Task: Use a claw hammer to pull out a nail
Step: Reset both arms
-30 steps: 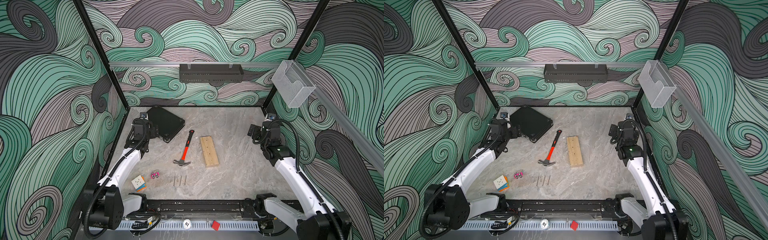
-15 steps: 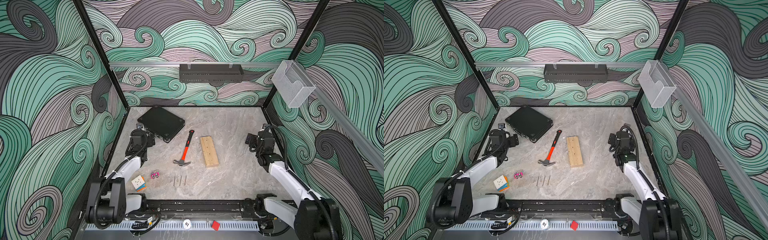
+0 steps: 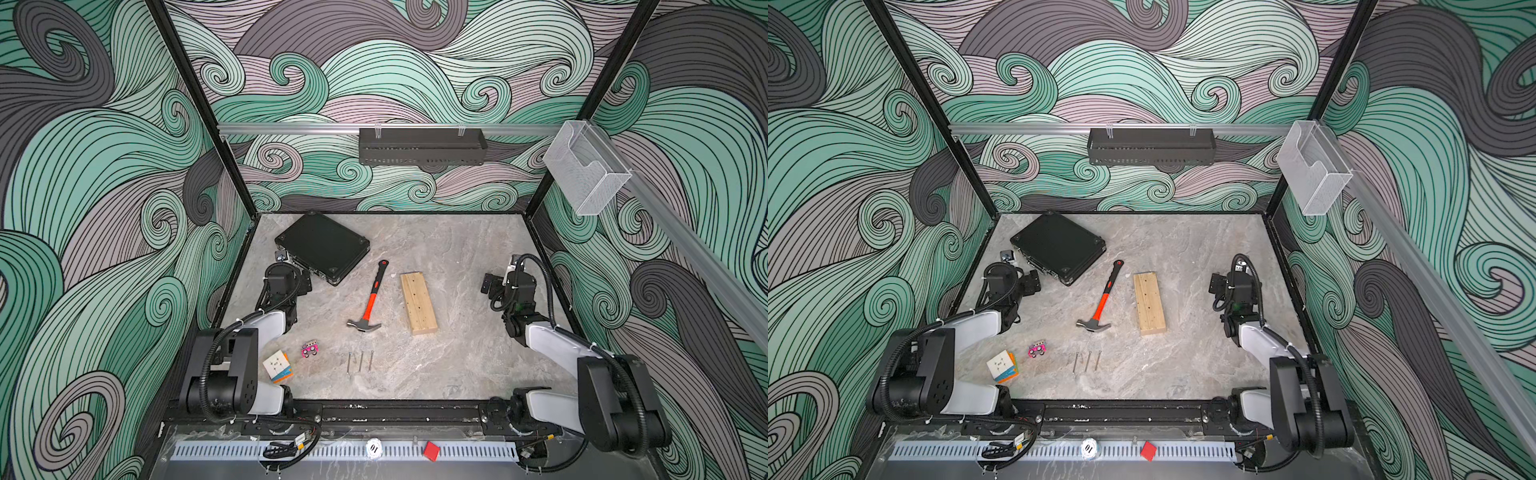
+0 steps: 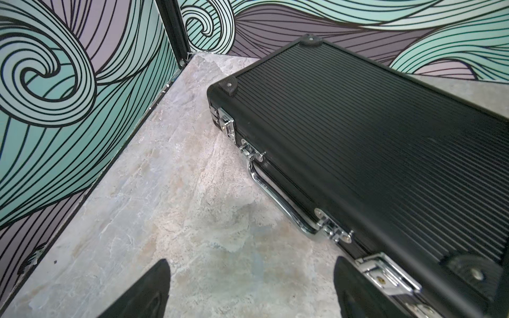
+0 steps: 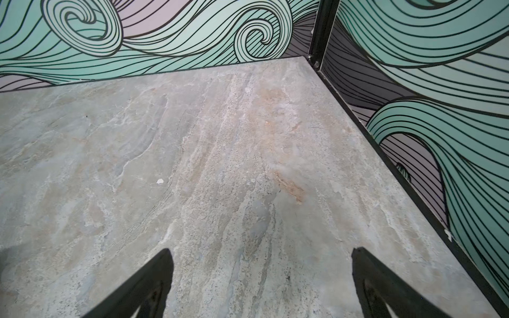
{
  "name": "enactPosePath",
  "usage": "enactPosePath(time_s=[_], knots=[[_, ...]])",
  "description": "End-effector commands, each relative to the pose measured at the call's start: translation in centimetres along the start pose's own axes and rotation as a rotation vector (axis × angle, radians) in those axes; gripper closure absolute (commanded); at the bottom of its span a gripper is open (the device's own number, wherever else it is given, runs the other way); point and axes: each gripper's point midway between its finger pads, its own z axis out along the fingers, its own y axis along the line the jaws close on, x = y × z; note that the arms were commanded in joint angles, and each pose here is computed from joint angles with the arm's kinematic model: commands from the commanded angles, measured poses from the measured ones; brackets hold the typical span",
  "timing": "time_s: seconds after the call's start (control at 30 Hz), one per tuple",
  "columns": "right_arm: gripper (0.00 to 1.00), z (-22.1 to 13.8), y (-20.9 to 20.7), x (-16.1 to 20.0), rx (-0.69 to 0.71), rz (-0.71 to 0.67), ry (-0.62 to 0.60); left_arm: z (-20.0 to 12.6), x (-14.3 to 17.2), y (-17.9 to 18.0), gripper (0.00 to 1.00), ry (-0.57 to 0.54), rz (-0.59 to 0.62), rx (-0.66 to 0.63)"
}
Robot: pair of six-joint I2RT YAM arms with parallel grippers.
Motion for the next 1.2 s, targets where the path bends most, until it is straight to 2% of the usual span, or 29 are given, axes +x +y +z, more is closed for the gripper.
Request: enactPosePath(time_s=[0.0,0.33,0.63,0.67,1.17], knots=[[0.0,0.6,0.6,-1.0,-0.023,-0.018,-0.081,0.8,-0.4,0.2,0.1,-0.036,-0.019,-0.005],[0.0,1.8,0.7,-0.6,-0.009,-0.056,-0.167,1.2,0.0,0.3,0.1,-0.032,-0.037,0.021],[0.0,2.5,1.2,0.3,-0.031,-0.069,-0.133,1.4,0.5,-0.5,0.1,-0.029,-0.01,0.065],[0.0,2.7,1.2,0.3,-0.03,-0.068,-0.14,1.4,0.5,-0.5,0.01,-0.025,-0.011,0.064],[0.0,3.3,0.8,0.5,-0.056,-0.038,-0.103,1.8,0.7,-0.6,0.01,-0.01,-0.007,0.064]])
